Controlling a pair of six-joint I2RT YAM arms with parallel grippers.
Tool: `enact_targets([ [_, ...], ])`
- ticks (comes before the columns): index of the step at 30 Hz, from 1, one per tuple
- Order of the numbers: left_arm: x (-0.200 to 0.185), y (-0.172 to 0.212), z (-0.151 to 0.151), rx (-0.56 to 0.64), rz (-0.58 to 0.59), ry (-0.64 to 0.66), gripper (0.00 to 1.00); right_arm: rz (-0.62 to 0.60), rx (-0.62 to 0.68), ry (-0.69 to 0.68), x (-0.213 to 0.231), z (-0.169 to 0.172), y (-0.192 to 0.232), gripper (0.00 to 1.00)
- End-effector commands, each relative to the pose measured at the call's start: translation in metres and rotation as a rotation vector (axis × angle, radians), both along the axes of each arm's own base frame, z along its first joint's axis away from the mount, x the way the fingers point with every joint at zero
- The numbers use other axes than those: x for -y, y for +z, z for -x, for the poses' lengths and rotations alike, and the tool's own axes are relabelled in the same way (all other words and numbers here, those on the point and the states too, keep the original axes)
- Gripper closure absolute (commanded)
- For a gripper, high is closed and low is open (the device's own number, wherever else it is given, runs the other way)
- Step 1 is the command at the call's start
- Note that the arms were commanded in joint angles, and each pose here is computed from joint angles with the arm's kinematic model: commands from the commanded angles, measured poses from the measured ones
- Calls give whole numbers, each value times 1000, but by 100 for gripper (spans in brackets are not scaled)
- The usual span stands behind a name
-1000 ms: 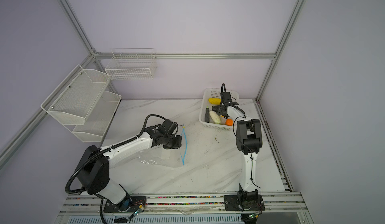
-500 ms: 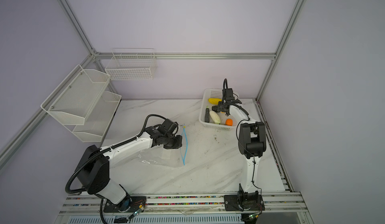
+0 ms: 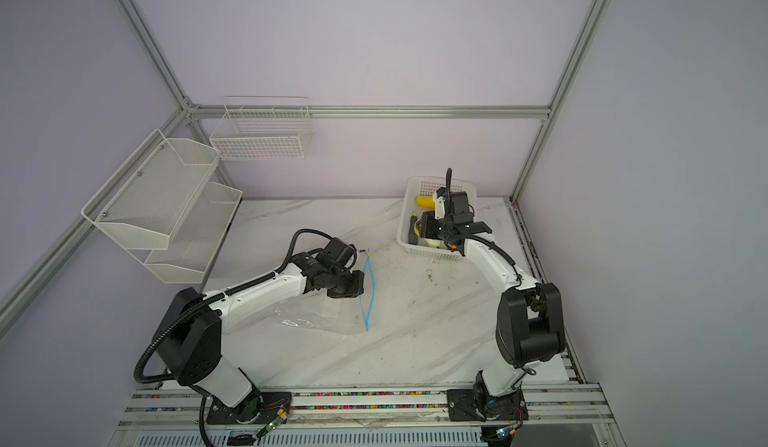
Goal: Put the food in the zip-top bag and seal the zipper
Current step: 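Carry the peach with the right gripper to the open bag mouth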
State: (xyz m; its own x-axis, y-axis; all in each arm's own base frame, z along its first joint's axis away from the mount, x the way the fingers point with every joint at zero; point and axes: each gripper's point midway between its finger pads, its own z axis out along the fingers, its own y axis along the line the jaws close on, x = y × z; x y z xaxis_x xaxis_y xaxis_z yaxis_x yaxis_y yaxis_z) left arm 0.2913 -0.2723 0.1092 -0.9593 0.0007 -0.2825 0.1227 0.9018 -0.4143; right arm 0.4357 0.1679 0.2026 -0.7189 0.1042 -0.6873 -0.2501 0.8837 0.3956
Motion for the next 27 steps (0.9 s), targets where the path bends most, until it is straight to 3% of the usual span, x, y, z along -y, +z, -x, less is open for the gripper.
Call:
enact_targets([
  [1,21,43,-24,82,91,2,100,-101,-9,127,-40,30,2,47],
  [10,24,52,-28,94,113,10,100,-232,-79,294,-91,90,-22,48],
  [22,26,57,-31,101,128,14,100,-440,-112,390,-110,129,-17,50],
  [27,26,61,-31,107,134,14,100,-468,-131,426,-122,138,-21,50],
])
